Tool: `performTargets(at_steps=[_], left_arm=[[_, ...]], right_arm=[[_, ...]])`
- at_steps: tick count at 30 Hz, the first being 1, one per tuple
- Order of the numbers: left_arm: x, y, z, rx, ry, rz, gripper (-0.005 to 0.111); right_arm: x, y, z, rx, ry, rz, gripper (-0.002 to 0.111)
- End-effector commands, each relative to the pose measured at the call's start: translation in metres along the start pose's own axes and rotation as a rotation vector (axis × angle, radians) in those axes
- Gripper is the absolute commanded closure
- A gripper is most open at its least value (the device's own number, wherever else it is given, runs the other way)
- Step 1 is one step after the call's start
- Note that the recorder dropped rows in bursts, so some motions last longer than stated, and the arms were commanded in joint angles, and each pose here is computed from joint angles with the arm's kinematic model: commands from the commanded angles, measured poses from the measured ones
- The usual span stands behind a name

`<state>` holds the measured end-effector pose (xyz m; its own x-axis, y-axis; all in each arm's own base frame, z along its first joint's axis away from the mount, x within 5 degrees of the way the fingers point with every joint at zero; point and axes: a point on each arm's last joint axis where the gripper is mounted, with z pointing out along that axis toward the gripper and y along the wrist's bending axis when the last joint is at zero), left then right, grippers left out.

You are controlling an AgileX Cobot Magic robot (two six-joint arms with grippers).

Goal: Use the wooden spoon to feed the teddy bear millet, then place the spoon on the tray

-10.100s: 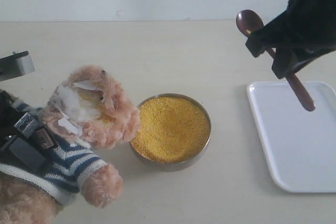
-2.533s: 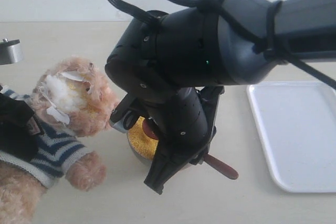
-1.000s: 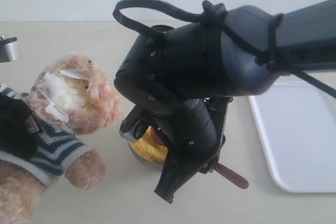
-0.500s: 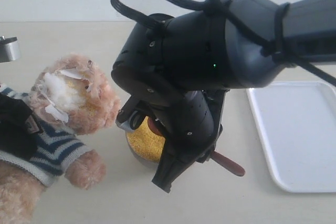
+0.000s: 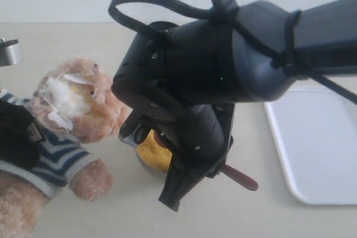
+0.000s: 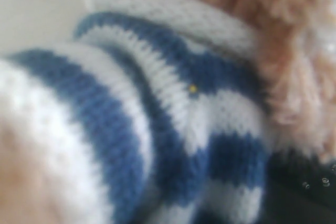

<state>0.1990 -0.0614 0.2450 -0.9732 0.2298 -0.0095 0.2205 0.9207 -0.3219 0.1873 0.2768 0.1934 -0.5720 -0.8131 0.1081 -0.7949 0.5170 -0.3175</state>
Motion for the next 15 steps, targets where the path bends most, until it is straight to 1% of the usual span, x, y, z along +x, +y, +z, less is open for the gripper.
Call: performTargets(at_steps=[1,10,15], left_arm=[[0.0005,-0.0030,-0.0038,0.008,-0.015,0.003,0.103],[0.0005,-0.0030,-0.0038,0.008,-0.015,0.003,0.103],[0.0004,-0.0032,-0.0038,0.011,-0.015,0.002,0.103]], right_arm=[[-0.0013,0.0025,0.0003,0.006,0.003,-0.001,0.109],[-0.0009,0.0048,-0.0001,-0.011,0.006,0.006,0.109],[-0.0007,0.0114,-0.0023,-0.005,-0.002,-0.015,0.109]])
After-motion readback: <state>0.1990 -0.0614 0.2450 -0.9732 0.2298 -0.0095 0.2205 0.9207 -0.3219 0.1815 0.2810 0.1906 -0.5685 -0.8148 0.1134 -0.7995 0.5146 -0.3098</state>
